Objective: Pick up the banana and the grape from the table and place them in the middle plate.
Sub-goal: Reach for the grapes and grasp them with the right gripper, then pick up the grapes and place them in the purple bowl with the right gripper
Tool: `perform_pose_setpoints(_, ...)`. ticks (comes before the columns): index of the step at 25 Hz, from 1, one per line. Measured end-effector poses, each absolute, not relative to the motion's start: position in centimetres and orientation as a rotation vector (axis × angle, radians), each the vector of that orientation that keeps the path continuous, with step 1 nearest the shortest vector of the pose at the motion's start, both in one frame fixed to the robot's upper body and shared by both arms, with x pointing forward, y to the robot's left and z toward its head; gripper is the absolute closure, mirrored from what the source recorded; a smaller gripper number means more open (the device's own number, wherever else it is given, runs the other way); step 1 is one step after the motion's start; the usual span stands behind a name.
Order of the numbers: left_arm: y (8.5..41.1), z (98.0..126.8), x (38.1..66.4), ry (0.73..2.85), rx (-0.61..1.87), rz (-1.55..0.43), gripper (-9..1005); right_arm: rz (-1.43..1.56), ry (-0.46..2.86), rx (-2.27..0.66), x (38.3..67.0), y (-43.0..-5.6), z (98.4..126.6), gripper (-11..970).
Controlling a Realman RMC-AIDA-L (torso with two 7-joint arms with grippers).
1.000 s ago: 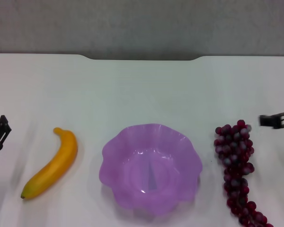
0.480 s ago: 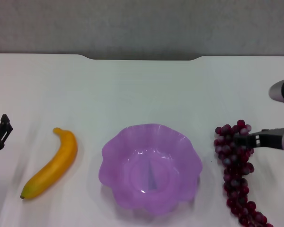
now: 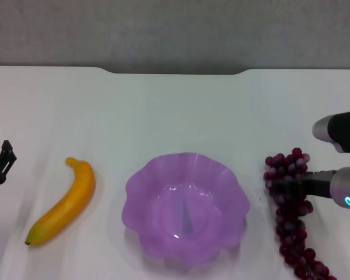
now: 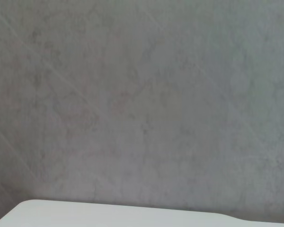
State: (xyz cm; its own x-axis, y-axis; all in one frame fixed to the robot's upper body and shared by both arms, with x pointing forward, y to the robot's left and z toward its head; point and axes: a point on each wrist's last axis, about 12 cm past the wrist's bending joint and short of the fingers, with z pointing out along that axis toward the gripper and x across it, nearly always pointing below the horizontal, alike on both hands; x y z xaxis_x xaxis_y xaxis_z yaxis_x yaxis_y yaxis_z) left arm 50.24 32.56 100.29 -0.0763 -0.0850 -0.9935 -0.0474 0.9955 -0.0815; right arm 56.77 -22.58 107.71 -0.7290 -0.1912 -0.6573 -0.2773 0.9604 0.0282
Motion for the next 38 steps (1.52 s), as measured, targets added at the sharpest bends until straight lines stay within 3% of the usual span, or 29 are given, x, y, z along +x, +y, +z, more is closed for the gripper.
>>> perform_pose_setpoints(25, 32.4, 100.3, 50.2, 1.645, -0.095, -0.037, 105, 0.125, 2.491, -0.327, 56.7, -23.2, 105.0, 186)
perform_pose_setpoints(36, 32.5, 100.3, 50.2, 1.646, -0.1, -0.035, 104, 0.118, 2.487, -0.338, 56.7, -23.2, 105.0, 299)
perform_pose_setpoints(38, 32.5, 100.3, 50.2, 1.645, -0.1, -0.035, 104, 0.115, 2.486, -0.34, 56.7, -23.3, 104.8, 359)
